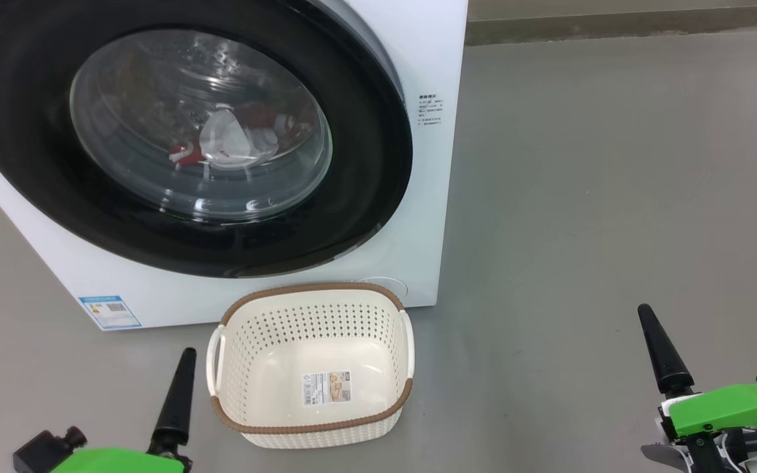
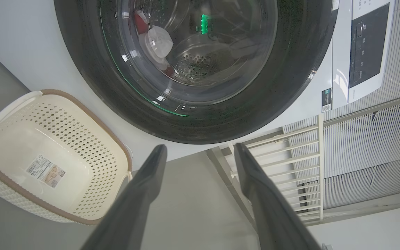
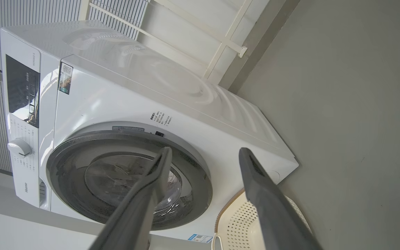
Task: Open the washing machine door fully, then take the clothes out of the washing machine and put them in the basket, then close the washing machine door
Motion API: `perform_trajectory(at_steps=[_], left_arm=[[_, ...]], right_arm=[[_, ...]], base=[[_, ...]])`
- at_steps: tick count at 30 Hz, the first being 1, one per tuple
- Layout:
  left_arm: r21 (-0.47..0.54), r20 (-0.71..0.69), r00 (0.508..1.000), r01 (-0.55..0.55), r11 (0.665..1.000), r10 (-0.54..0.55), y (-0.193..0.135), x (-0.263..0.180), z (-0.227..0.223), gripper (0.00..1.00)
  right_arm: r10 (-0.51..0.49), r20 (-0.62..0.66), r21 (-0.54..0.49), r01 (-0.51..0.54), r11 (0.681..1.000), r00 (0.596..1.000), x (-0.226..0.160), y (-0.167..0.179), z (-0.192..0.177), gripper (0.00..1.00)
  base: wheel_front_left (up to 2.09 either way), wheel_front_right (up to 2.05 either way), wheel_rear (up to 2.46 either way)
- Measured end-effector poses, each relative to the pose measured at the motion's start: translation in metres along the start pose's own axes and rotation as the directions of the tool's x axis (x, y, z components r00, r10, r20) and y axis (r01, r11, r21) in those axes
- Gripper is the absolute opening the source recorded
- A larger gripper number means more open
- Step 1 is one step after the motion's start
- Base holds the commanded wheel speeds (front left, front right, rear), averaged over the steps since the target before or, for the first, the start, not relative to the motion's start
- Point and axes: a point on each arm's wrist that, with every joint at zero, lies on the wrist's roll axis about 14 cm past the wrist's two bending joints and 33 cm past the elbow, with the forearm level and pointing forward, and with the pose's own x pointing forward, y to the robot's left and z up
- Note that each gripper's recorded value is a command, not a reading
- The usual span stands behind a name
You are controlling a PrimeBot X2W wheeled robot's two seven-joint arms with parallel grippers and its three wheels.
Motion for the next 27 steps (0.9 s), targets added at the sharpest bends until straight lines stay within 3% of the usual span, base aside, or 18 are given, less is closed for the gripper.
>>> perform_trajectory(at_steps=[13, 27], left_arm=[[0.233, -0.015, 1.000, 0.028, 0.972, -0.025, -0.007, -0.001, -0.006, 1.00], [0.471, -0.048, 0.998, 0.064, 0.880, -0.047, -0.011, -0.002, -0.014, 1.00]], right_arm=[[0.013, -0.019, -0.225, -0.017, 0.974, 1.000, 0.000, 0.003, -0.007, 1.00], [0.019, -0.047, -0.422, -0.037, 0.906, 0.999, -0.001, 0.003, -0.017, 1.00]], base=[[0.00, 0.00, 0.00], [0.00, 0.00, 0.00]])
